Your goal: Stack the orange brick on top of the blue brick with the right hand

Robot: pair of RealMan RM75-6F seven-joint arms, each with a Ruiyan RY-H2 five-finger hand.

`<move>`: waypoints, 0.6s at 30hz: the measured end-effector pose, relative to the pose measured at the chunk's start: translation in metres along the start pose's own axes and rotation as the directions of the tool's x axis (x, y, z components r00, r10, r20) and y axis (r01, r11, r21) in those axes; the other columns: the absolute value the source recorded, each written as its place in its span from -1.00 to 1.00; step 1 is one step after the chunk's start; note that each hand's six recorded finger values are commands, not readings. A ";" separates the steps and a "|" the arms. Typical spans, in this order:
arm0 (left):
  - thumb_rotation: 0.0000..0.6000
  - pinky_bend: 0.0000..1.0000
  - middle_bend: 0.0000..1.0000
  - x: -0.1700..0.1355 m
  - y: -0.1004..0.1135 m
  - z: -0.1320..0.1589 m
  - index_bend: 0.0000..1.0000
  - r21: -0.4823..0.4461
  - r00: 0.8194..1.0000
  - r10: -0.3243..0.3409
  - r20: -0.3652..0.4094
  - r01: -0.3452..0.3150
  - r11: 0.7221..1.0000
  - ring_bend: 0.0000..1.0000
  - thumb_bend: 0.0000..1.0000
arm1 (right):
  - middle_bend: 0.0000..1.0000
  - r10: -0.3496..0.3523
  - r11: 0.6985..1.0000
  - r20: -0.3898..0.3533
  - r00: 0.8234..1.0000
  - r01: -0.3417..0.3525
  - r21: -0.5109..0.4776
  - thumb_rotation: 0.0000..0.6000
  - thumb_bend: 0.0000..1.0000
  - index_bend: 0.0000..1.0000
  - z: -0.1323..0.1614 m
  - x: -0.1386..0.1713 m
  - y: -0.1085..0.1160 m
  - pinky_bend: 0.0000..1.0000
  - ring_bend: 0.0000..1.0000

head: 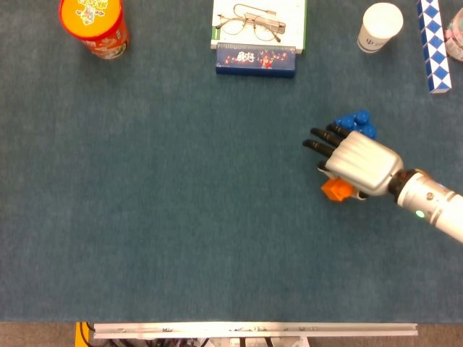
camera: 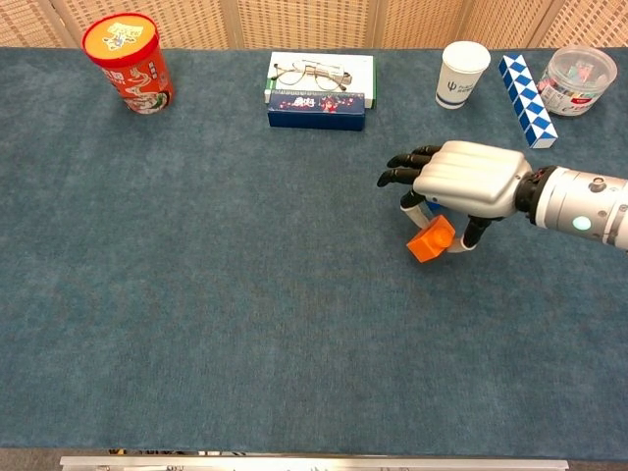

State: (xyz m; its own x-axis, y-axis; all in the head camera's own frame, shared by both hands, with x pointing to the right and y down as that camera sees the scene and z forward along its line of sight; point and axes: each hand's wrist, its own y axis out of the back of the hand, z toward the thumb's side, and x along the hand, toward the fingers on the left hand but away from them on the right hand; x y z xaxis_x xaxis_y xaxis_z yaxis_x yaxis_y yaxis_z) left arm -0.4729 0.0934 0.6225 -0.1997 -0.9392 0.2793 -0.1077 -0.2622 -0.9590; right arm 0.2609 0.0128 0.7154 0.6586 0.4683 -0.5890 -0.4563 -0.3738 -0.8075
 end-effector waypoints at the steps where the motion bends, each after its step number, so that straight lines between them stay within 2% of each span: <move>1: 1.00 0.05 -0.07 0.000 0.000 0.000 -0.07 -0.001 1.000 0.000 -0.001 0.000 1.000 -0.24 -1.00 | -0.72 -0.017 1.000 0.007 1.000 0.017 -0.009 1.00 -0.72 0.19 -0.001 0.001 0.006 -0.72 -0.96; 7: 1.00 0.05 -0.07 0.001 -0.001 0.001 -0.07 -0.001 1.000 -0.008 0.002 0.008 1.000 -0.24 -1.00 | -0.72 -0.109 0.993 0.073 0.991 0.112 -0.036 1.00 -0.71 0.20 -0.011 0.006 0.034 -0.72 -0.96; 10: 1.00 0.05 -0.07 0.001 -0.002 0.001 -0.07 -0.002 1.000 -0.013 0.006 0.013 1.000 -0.24 -1.00 | -0.72 -0.134 0.989 0.113 0.985 0.140 -0.049 1.00 -0.70 0.20 -0.015 0.007 0.044 -0.72 -0.96; 18: 1.00 0.05 -0.07 0.002 -0.003 0.002 -0.07 -0.005 1.000 -0.019 0.014 0.019 1.000 -0.24 -1.00 | -0.71 -0.134 0.983 0.214 0.968 0.157 -0.096 1.00 -0.67 0.21 -0.030 0.006 0.060 -0.72 -0.96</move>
State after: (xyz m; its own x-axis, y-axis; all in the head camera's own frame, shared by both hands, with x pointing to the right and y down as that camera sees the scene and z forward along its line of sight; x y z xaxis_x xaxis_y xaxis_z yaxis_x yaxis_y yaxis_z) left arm -0.4709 0.0924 0.6262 -0.1843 -0.9369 0.2971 -0.1166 -0.2793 -0.9531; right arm 0.2554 -0.0306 0.6638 0.5701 0.6747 -0.4689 -0.2874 -0.3708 -0.8831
